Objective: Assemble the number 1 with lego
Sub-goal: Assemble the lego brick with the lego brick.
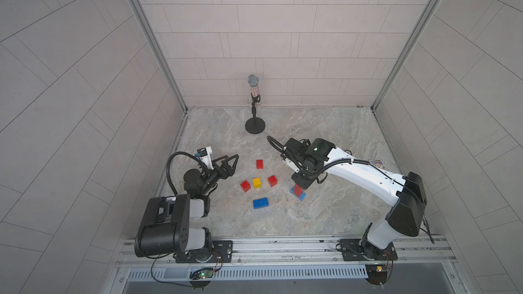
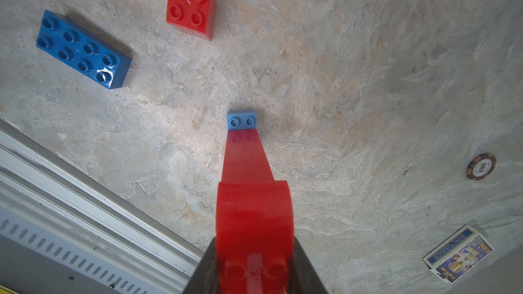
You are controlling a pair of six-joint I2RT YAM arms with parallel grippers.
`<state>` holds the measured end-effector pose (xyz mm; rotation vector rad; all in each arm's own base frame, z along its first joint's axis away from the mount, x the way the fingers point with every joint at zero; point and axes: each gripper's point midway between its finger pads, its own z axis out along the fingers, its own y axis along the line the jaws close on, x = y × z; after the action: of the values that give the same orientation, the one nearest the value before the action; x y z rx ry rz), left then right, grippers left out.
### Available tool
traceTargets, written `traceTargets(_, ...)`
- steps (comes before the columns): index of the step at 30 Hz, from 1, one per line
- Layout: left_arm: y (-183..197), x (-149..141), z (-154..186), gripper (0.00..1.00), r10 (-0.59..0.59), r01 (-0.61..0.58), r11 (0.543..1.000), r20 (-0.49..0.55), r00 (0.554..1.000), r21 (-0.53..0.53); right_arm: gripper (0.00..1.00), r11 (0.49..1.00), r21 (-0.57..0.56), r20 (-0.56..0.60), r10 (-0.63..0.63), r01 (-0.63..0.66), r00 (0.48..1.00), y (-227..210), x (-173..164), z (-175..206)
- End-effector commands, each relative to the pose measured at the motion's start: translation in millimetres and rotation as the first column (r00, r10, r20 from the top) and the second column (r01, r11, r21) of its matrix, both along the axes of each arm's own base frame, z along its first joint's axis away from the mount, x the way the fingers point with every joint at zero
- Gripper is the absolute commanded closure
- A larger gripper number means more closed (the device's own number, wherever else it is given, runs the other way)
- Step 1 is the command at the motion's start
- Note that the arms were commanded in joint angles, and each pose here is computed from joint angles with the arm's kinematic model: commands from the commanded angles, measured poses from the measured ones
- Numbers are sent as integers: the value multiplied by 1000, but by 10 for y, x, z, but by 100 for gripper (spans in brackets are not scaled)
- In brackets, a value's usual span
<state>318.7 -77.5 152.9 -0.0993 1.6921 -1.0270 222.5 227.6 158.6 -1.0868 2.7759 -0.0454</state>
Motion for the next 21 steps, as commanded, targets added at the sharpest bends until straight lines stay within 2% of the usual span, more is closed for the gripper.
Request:
traceTargets(1, 5, -21, 115, 0, -2, 2, 1000, 56, 998, 9, 94, 999, -43, -32, 30, -31, 999, -59, -64, -55)
traceTargets(21, 5, -14, 107, 0, -4, 3, 1000, 52, 999, 7, 98, 987, -111, -136, 100, -116, 986, -40, -87, -311)
